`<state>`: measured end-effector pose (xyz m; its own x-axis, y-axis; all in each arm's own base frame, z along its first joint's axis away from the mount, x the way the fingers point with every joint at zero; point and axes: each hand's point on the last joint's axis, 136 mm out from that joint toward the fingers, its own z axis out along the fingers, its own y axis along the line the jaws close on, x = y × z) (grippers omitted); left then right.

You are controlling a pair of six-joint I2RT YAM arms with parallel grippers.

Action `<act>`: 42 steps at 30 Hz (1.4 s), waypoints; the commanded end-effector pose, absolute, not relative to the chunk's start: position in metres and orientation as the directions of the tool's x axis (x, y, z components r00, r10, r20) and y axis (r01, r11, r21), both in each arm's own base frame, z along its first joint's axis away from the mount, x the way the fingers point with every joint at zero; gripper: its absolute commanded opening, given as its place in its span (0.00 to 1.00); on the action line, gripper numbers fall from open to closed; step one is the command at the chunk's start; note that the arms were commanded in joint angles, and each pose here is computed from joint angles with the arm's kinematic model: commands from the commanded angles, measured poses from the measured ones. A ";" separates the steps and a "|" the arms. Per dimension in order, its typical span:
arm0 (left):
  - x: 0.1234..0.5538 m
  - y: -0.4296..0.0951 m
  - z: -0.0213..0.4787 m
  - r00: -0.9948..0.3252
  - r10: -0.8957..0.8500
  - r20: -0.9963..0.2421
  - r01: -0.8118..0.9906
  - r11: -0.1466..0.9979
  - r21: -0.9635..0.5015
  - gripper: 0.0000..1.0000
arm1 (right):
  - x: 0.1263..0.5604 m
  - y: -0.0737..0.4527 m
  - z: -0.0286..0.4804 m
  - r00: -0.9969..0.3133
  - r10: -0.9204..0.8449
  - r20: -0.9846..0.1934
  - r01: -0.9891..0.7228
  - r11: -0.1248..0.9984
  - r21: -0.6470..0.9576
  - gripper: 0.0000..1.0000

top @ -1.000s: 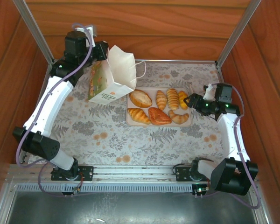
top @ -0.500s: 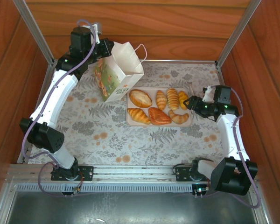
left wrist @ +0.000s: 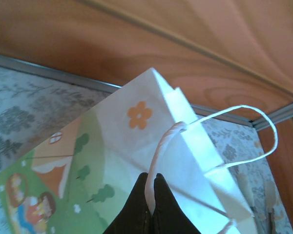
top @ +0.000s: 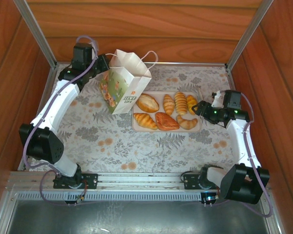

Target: Take the fake bread out of the paper bag

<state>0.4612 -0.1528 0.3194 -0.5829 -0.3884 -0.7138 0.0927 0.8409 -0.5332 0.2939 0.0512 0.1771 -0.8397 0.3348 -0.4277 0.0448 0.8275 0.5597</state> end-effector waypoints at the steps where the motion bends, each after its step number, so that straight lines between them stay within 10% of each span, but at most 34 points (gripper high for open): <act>1: 0.453 -0.130 0.344 -0.505 -0.437 -0.744 0.076 0.837 -0.543 0.00 | 0.289 0.054 0.175 -0.848 0.326 -0.417 0.044 0.828 0.559 0.77; 42: 0.370 -0.038 0.290 -0.476 -0.397 -0.785 -0.189 0.918 -0.349 0.12 | 0.292 0.049 0.194 -0.833 0.306 -0.462 0.022 0.851 0.525 0.77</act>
<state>0.3797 -0.0464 0.2959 -0.4644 -0.4149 -0.7824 -0.1613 0.9083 -0.3859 0.2942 0.0480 0.1834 -0.8372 0.3283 -0.4375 0.0471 0.8402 0.5403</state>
